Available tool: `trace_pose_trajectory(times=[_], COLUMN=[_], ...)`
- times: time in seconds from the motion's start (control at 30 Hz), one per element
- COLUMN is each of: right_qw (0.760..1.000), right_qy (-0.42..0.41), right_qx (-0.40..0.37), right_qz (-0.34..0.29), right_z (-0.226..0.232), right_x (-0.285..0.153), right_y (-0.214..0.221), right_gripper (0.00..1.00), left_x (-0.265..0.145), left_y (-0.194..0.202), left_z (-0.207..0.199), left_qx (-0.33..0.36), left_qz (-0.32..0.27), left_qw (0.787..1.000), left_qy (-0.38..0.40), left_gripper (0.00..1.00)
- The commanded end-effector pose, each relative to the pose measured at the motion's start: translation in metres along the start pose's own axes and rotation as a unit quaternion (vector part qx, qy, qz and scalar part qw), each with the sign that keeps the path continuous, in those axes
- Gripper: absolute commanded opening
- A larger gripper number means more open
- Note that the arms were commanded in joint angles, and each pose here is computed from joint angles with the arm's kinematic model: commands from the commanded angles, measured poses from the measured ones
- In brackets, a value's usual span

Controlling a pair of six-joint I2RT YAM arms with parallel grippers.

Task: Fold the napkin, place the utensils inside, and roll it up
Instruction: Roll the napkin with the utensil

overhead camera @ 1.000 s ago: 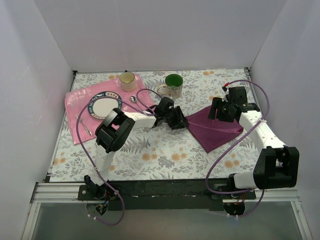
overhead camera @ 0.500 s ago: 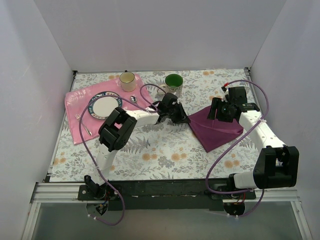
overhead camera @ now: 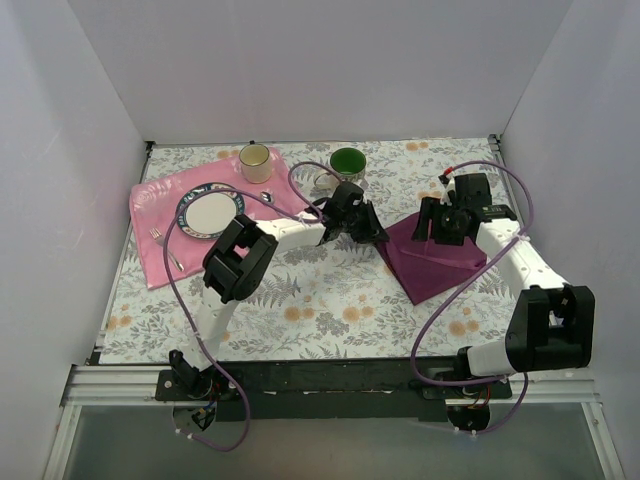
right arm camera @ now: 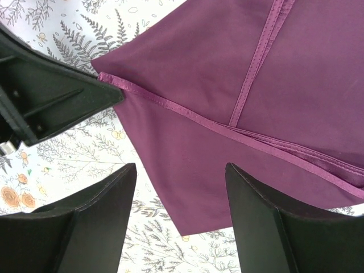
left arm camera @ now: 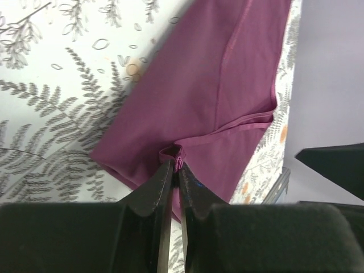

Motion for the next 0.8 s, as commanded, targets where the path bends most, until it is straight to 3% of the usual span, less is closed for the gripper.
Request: trace_pose_trajectory(times=[0.0,0.2,0.3,0.43,0.6,0.77], right_qw=[0.999,0.995,0.985,0.973,0.952,0.939], right_qy=[-0.015,-0.005,0.028,0.063,0.068,0.083], right_qx=[-0.029,-0.099,-0.168,-0.22,-0.297,-0.327], right_qz=[-0.009,0.011,0.027,0.024,0.042,0.069], right_z=[0.005,0.026,0.045,0.049,0.066,0.077], right_x=[0.003,0.013,0.019,0.026,0.04,0.055], right_y=[-0.005,0.002,0.011,0.023,0.042,0.047], right_gripper=[0.72,0.79,0.8,0.8,0.76,0.67], left_x=[0.001,0.001,-0.024,-0.065,-0.11,-0.146], left_y=[-0.005,-0.013,-0.023,-0.033,-0.057,-0.057], left_z=[0.001,-0.006,-0.033,-0.069,-0.07,-0.047], left_qx=[0.008,0.032,0.055,0.067,0.05,0.032], left_qz=[-0.008,-0.023,-0.05,-0.067,-0.103,-0.111], left_qw=[1.0,0.999,0.997,0.995,0.993,0.993], left_qy=[-0.015,-0.029,-0.021,0.01,0.0,-0.026], left_gripper=[0.09,0.24,0.45,0.64,0.76,0.8])
Point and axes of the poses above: each gripper's point midway between its finger pads, its own x axis out along the fingers, its own z axis along the line the jaws close on, y = z × x, the point moved 9 cm from there along -x, back along the fingers, and after that the axes turned 12 degrees about -x, right-handed, at the moved point
